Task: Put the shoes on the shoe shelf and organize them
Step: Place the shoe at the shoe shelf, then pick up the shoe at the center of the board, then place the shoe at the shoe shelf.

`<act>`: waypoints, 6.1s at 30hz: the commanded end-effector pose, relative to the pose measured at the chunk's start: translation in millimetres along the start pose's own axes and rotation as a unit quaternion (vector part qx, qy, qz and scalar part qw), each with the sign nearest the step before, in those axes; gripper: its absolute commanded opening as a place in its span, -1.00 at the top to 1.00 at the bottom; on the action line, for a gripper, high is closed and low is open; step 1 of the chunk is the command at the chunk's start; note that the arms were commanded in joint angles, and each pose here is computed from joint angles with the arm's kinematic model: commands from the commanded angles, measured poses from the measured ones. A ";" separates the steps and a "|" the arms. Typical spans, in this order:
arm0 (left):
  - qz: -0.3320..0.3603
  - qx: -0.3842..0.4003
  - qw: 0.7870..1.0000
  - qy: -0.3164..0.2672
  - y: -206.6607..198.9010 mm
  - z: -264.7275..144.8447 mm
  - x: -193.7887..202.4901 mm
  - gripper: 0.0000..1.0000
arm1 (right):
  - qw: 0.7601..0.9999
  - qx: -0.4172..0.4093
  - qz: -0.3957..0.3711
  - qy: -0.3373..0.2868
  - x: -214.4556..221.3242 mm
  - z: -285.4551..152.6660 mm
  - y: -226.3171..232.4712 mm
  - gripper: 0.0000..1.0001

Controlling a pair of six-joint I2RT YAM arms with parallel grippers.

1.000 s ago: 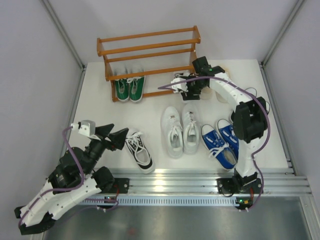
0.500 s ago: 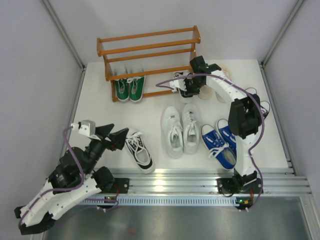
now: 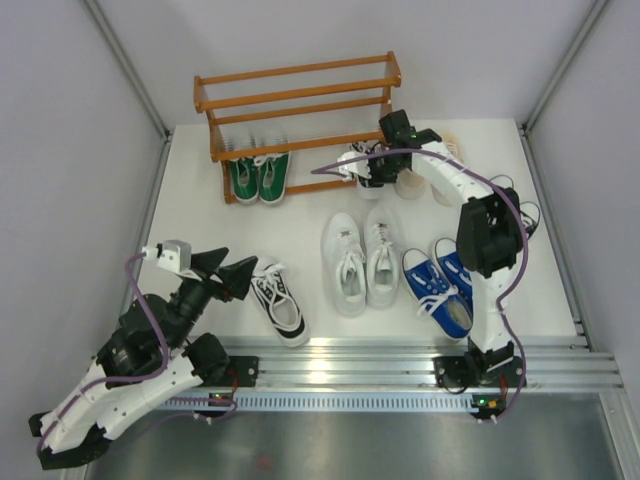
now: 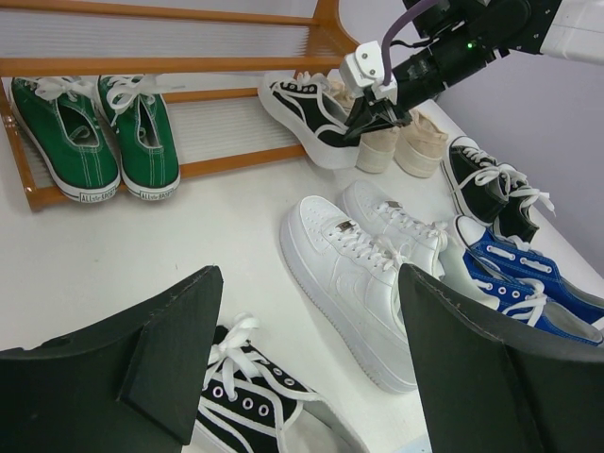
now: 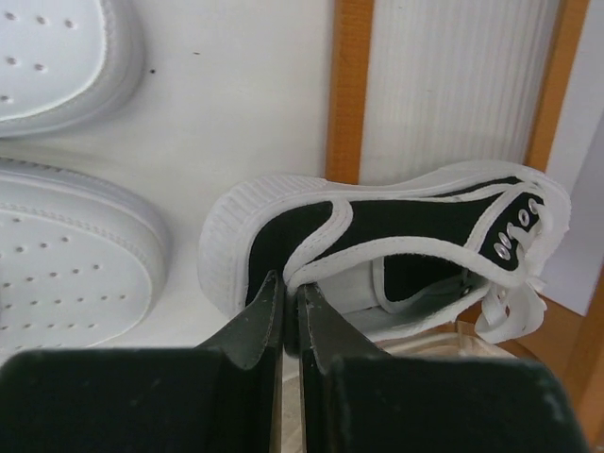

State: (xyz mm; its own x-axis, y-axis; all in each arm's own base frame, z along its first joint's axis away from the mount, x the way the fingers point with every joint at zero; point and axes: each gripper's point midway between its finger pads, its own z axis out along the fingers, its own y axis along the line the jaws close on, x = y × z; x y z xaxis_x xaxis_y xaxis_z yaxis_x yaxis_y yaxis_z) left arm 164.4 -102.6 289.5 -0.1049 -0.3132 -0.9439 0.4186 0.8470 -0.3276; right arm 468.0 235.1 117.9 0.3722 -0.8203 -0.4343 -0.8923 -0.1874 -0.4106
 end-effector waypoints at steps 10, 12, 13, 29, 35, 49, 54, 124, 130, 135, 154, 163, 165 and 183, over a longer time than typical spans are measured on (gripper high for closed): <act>0.010 0.002 1.000 0.003 -2.5 4.5 0.3 -0.61 | 0.984 0.153 -0.093 0.011 -30.4 -33.4 -91.3 1.00; 0.012 0.001 1.000 0.005 -2.6 5.4 1.5 -0.61 | 0.983 0.154 -0.095 0.015 -28.2 -30.1 -94.8 1.00; 0.013 0.000 1.000 0.007 -2.6 5.9 2.0 -0.61 | 0.983 0.154 -0.095 0.018 -26.5 -24.9 -96.3 1.00; 0.016 0.001 1.000 0.012 -3.6 7.6 4.7 -0.61 | 0.984 0.141 -0.095 0.046 -3.2 4.2 -90.3 0.47; 0.017 0.001 1.000 0.013 -3.6 7.8 4.9 -0.61 | 0.984 0.150 -0.089 0.033 -12.5 -13.7 -79.5 -0.19; -0.038 -0.084 0.992 0.081 11.2 20.1 40.6 -0.65 | 0.990 0.099 0.039 -0.089 -97.9 -122.5 48.4 -0.48; -0.211 -0.160 0.948 0.178 8.3 4.3 86.4 -0.58 | 0.962 -0.020 0.137 -0.235 -146.3 -148.3 155.0 -0.50; -0.293 -0.122 0.933 0.172 -58.2 90.9 86.8 1.00 | 0.984 -0.090 -0.116 -0.097 -259.2 -59.4 245.0 -0.05; -0.289 -0.131 0.935 0.159 -48.3 85.8 87.9 1.00 | 0.985 -0.084 -0.123 -0.092 -262.1 -68.7 237.9 0.54; -0.280 -0.125 0.939 0.158 -47.3 84.9 88.9 1.00 | 0.983 -0.092 -0.128 -0.094 -263.2 -70.8 239.8 1.00; -0.063 -0.036 0.996 0.042 -9.3 18.1 5.0 -0.54 | 0.958 -0.191 -0.161 -0.143 -230.4 -106.2 198.6 1.00; -0.033 -0.044 0.998 -0.011 21.3 -20.2 -13.1 -0.62 | 0.941 -0.250 -0.137 -0.181 -238.7 -85.2 179.7 1.00; -0.037 -0.043 0.998 -0.022 23.5 -24.2 -16.1 -0.64 | 0.939 -0.257 -0.132 -0.187 -242.2 -76.4 177.2 1.00; -0.037 -0.032 0.999 -0.020 21.4 -25.7 -13.2 -0.67 | 0.926 -0.279 -0.053 -0.247 -238.5 -21.6 142.0 1.00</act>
State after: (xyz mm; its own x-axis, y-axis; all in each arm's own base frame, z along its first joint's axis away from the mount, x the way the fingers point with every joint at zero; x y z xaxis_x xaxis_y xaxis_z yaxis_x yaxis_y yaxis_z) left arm 151.6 -69.7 292.1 -0.1052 -0.4021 -0.9095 0.3478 0.8420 -0.4125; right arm 251.0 389.2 153.2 0.4325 -0.5345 -0.7261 -0.7953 -0.6056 -0.0280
